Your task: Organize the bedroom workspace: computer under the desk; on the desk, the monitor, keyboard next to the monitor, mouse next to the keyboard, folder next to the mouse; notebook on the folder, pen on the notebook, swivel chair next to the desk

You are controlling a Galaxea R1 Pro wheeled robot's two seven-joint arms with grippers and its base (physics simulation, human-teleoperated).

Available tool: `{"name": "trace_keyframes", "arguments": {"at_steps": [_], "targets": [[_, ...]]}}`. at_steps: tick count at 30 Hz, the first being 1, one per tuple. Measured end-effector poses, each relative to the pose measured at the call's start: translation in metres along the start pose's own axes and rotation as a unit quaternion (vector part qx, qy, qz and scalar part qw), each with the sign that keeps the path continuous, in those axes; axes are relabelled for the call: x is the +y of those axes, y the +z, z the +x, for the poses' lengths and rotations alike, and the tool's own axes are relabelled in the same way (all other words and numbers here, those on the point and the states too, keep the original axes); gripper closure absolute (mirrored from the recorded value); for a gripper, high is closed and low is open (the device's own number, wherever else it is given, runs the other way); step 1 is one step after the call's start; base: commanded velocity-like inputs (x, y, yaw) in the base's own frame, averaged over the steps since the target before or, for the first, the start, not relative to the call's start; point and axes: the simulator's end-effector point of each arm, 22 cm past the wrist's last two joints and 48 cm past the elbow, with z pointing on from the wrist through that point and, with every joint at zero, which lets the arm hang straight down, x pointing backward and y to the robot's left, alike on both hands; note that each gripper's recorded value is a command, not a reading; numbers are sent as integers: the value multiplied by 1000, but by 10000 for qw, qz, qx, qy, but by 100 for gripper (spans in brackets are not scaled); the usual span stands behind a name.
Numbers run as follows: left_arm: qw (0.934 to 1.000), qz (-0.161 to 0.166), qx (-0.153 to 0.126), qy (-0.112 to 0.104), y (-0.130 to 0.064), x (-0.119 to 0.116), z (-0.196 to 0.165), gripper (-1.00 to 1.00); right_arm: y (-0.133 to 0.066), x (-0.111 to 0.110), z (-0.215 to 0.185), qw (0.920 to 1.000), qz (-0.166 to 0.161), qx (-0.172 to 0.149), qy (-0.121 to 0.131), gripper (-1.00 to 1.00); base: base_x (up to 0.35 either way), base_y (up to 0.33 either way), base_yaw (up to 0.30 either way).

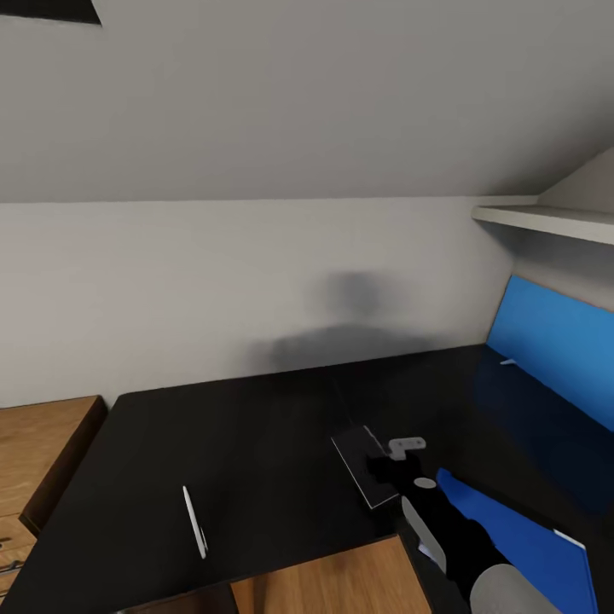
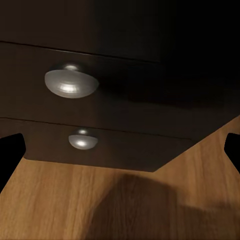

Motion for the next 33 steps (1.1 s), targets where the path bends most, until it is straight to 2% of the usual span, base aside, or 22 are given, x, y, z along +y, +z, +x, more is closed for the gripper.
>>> {"name": "trace_keyframes", "arguments": {"at_steps": [5,9,18,33], "targets": [[10000,-1,0,-1,0,0,0,-100,0,-11,-2,9999,80,-9,140,-100,0,0,0],[10000,1,0,1,0,0,0,-100,1,-11,-2,9998,20,-4,192,-100,0,0,0],[10000,4,1,3,0,0,0,-100,1,-8,-1,9998,-73,3,208,-100,0,0,0],[10000,5,-2,3,15,2,17,-100,15,-8,25,9997,-63,93,210,-100,0,0,0]]}}
